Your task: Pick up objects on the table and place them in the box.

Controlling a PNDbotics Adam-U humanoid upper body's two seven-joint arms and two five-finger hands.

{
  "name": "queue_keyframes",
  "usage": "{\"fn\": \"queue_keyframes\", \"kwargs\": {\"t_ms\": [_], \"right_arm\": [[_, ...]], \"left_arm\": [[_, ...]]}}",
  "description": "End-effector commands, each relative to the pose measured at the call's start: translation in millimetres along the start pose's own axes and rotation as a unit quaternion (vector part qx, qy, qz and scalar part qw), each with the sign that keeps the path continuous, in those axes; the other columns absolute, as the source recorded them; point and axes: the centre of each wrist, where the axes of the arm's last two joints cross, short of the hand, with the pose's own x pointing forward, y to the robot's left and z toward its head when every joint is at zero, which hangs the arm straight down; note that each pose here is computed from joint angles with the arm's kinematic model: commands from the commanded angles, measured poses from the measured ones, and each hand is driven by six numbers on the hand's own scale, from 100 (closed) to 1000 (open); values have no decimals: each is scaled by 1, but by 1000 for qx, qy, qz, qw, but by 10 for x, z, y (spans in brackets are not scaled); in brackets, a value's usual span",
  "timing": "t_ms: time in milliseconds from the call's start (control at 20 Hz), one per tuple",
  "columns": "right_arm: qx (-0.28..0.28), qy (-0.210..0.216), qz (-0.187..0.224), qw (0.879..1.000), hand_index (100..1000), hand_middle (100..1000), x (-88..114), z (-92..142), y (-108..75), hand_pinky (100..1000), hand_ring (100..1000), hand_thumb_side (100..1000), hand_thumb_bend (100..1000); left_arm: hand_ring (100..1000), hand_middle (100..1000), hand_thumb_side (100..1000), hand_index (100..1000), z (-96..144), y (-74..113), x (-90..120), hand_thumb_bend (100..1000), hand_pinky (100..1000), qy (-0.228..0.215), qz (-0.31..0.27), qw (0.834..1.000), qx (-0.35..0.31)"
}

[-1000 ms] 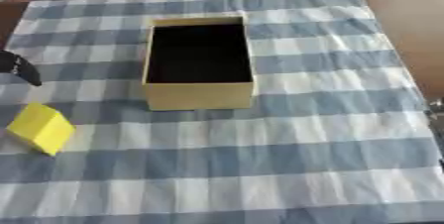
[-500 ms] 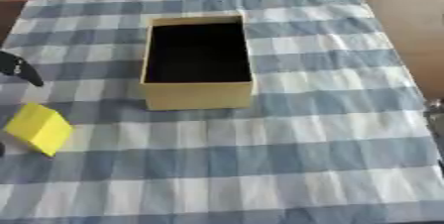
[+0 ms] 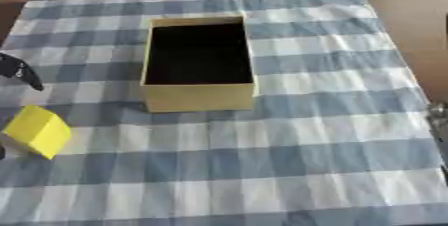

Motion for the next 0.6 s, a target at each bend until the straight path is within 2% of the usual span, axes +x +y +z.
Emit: {"fn": "queue_keyframes", "kwargs": {"t_ms": [50, 600], "right_arm": [[1, -11, -4, 1000, 812, 737, 50, -49, -12, 818, 767, 631, 100], [1, -7, -3, 1000, 814, 738, 47, -42, -11, 819, 768, 631, 100]], "left_arm": [[880, 808, 244, 833, 17, 48, -28, 707, 887, 14, -10, 1000, 9], [854, 774, 280, 805, -54, 12, 35, 703, 886, -11, -1, 1000, 9]]}}
